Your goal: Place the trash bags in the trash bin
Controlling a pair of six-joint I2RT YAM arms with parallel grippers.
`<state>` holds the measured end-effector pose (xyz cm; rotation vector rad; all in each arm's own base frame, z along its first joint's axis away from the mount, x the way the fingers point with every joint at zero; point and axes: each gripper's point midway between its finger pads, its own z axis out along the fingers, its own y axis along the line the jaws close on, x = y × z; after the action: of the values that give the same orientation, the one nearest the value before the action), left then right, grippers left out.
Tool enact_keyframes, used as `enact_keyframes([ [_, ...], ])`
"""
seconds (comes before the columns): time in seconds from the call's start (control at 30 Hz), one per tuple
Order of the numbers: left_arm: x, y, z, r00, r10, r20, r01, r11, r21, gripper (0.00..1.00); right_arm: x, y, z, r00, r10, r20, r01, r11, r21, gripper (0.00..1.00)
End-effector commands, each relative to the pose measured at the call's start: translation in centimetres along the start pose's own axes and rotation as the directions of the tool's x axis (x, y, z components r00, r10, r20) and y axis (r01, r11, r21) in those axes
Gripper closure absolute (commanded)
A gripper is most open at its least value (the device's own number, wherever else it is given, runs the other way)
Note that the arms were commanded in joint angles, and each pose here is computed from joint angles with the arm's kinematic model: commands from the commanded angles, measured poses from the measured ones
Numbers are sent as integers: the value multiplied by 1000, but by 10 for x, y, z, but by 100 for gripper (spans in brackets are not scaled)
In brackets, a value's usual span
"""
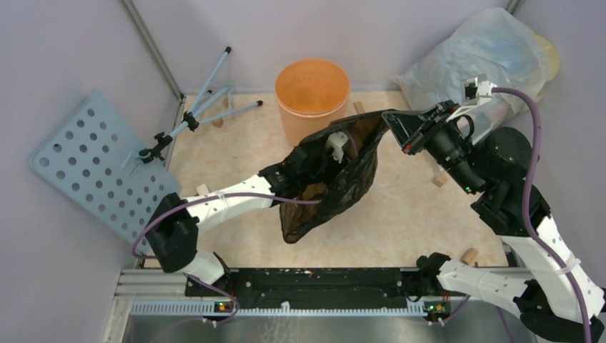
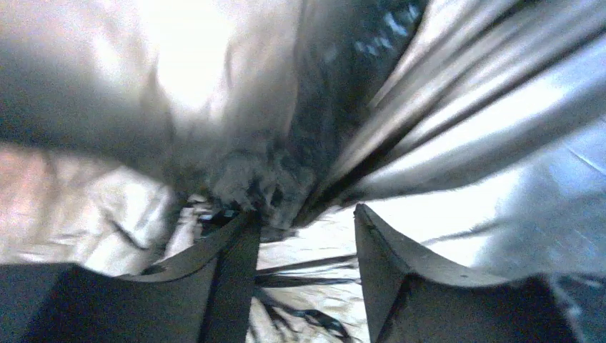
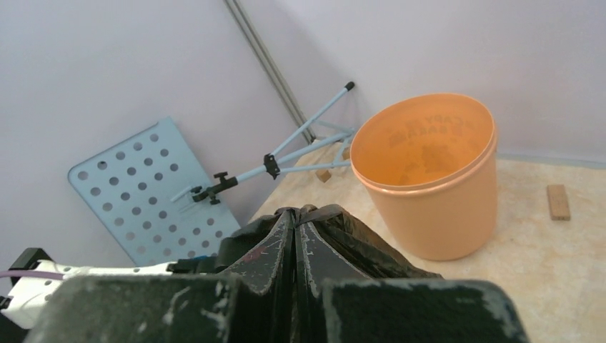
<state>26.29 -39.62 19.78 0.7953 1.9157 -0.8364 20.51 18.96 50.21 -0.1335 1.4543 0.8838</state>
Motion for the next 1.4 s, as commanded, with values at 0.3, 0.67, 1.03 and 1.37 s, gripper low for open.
enact_keyframes([
  [0.3,-34,-27,-70,991,-53,122,39,993,115,36,11,-31,6,995,-97,4,96,987,126,100],
  [0.67,-14,-62,-86,998,-52,-31,59,952,300,27,45,-41,44,985,-163,-60,170,975,141,100],
  [1.03,-40,-62,-146,999,-39,31,31,972,232,24,54,-55,58,976,-206,-76,217,956,195,100],
  [1.37,-42,-35,-223,974,-185,129,185,983,16,15,56,-63,51,970,-230,-78,241,946,218,100],
])
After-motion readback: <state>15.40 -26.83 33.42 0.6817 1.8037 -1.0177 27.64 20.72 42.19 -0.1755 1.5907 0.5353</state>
